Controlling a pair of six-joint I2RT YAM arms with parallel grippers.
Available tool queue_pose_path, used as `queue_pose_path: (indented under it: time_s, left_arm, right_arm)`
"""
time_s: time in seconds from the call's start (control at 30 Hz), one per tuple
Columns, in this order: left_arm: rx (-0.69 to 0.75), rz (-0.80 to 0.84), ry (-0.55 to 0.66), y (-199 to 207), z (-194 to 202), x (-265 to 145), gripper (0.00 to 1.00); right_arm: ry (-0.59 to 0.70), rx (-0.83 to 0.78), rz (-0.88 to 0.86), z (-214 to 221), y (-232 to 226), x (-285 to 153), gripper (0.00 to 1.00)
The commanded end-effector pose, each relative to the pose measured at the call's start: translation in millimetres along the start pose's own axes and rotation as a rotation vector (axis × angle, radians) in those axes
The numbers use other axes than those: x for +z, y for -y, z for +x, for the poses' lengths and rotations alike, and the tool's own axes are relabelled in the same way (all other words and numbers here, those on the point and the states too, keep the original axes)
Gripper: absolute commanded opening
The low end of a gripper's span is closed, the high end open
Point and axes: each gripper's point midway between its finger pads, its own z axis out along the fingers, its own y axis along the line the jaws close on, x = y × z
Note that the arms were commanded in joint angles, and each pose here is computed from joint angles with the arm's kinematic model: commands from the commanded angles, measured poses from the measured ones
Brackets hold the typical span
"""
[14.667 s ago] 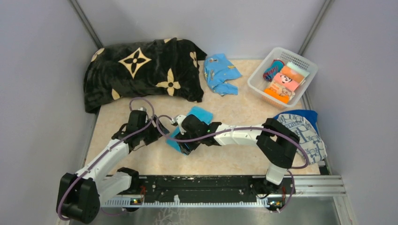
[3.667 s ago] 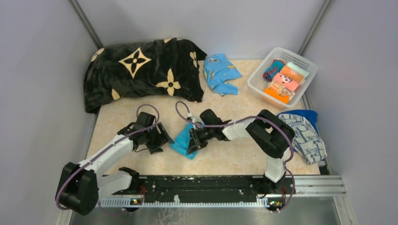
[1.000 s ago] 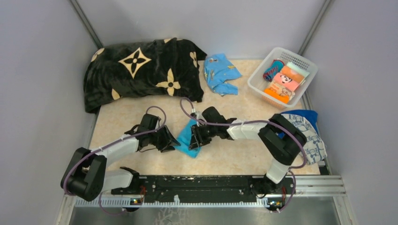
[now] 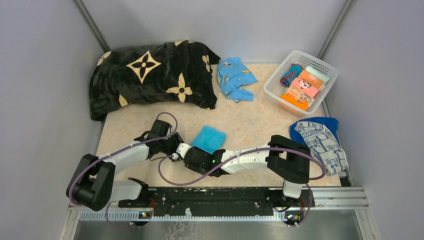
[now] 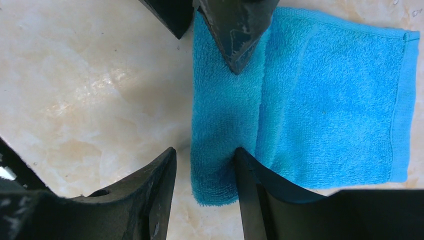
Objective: Roll the towels
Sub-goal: Roll the towel at the center of the board.
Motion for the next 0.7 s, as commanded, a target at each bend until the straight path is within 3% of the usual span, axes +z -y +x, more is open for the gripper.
queue_pose_path:
  time_s: [0.0,0.1,0.23,0.37,0.67]
  left_arm:
    - [0.003,-0.040,0.026,-3.7,-6.6,0.1,0.53]
    - [0.011,-0.051,0.036,-3.5,-9.0,-1.8,0.56]
    - [0.028,-0.074,0.072,-2.4,-16.5,-10.8,0.62]
    - [0.044,-0.073,0.157,5.3,-29.2,-32.6,0.73]
    - [0.043,-0.050,0.260,3.9,-28.8,-63.5,0.87]
  right_arm:
    - [-0.116,-0.042,0.034,30.1,-1.0,10.0,0.46]
    - [-0.180,-0.064,0.068,46.7,3.2,14.3,0.44]
    - [-0.193,-0.050,0.027,47.3,-4.1,14.9,0.29]
    - [-0.116,0.066,-0.168,23.1,-21.1,4.0,0.19]
    - [0.063,0.409,-0.664,-33.4,-24.6,-22.9,0.15]
